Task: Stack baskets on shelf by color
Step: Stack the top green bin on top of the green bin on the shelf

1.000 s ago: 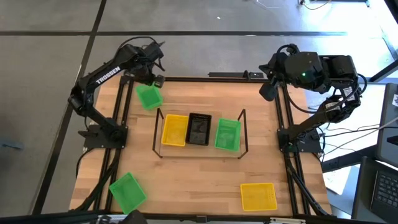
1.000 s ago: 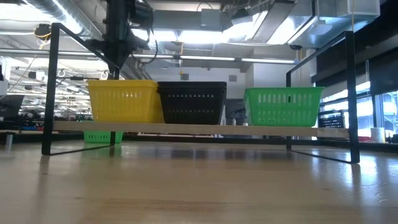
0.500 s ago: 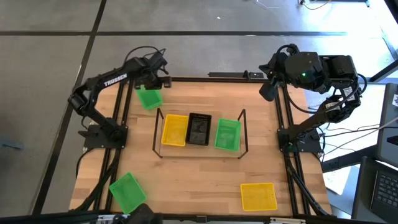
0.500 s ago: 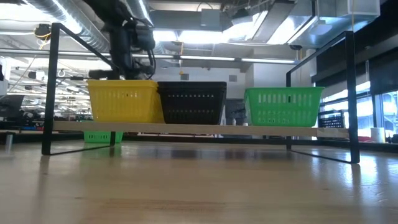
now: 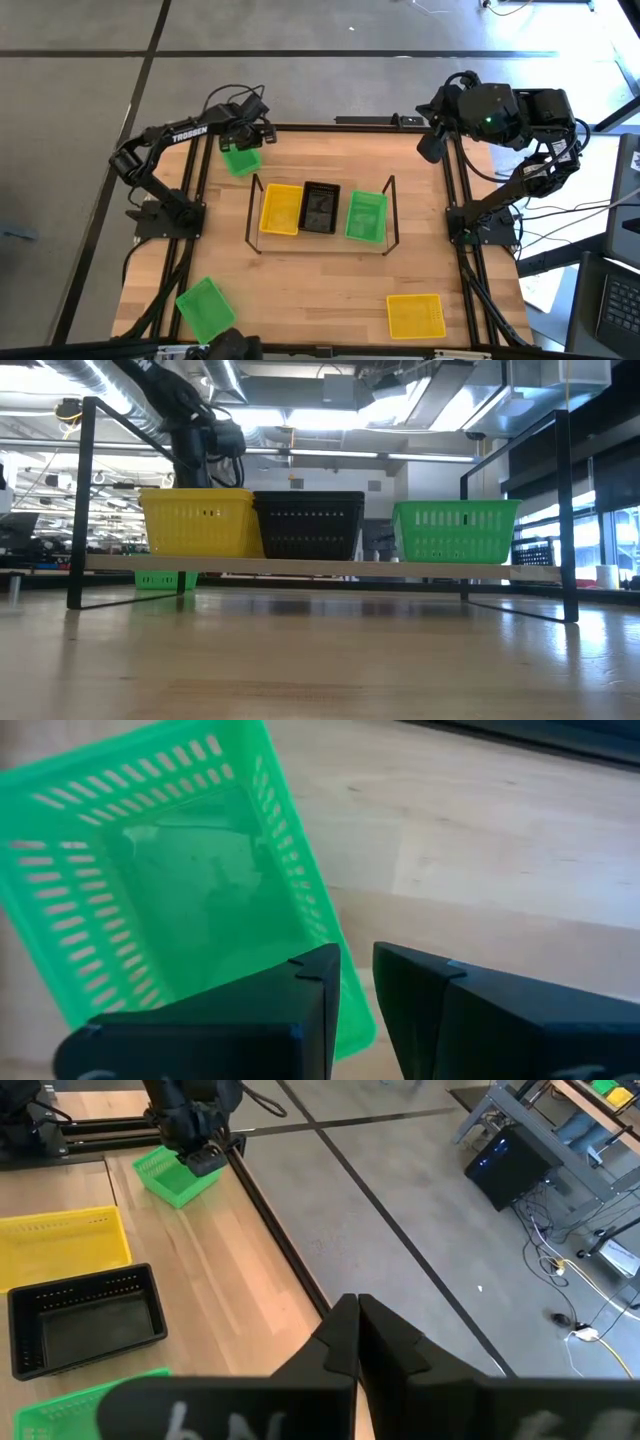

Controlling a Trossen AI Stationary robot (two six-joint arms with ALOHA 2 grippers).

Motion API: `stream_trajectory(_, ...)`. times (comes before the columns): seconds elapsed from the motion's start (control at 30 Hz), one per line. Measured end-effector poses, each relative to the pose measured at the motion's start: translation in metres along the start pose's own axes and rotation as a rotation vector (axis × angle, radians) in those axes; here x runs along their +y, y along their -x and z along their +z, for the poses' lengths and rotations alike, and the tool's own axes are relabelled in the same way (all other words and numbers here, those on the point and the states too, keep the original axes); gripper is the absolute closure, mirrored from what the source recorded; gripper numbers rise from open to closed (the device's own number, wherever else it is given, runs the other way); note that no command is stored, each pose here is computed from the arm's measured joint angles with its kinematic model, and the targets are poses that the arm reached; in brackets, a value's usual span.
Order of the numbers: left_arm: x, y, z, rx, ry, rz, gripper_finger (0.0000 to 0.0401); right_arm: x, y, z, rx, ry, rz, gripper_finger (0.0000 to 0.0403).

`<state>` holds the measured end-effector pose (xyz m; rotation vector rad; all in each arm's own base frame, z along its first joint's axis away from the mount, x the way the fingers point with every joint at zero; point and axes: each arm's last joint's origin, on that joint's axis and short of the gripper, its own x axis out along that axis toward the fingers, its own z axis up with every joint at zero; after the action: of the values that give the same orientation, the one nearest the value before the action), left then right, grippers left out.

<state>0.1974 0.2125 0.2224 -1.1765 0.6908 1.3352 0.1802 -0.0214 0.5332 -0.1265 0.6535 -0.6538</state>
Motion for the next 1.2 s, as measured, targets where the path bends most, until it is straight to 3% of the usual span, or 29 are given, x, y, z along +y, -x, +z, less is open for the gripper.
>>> stream_trajectory(0.6,0.003,-0.008,-0.003,-0.027,0.054,0.003,0.0346,0.000,0.000,0.000,0.000,0.000,0.001,0.0396)
stream_trajectory(1.2,0.002,-0.042,-0.006,0.034,0.060,0.085,0.0346,0.000,0.000,0.000,0.000,0.000,0.002,0.0396)
